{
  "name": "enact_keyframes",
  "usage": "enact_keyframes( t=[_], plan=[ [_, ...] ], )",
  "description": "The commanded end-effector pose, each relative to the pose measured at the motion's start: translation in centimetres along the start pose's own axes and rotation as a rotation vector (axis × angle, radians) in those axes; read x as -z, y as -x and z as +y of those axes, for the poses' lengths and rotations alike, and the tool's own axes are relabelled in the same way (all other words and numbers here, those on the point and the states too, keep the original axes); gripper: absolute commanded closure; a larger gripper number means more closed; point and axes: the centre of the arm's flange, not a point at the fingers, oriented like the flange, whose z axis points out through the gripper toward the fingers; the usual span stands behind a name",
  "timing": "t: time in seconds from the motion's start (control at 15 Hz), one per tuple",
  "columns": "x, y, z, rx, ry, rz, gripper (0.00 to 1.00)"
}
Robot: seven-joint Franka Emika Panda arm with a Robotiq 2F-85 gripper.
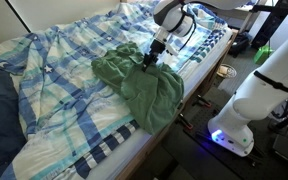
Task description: Fold the green cloth on the bed.
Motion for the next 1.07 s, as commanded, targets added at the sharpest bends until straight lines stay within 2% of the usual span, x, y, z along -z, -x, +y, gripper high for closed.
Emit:
enact_keyframes(
  t=[0.0,0.47,1.0],
  plan=[
    [-1.1,-1.7,-0.9,-0.014,-0.067,0.047,0.93],
    [-1.3,-3.7,-0.9,-0.015,-0.054,0.070,0.94],
    [3.3,-8.0,-3.2,0.047,-0.028,0.162,0.94]
  ],
)
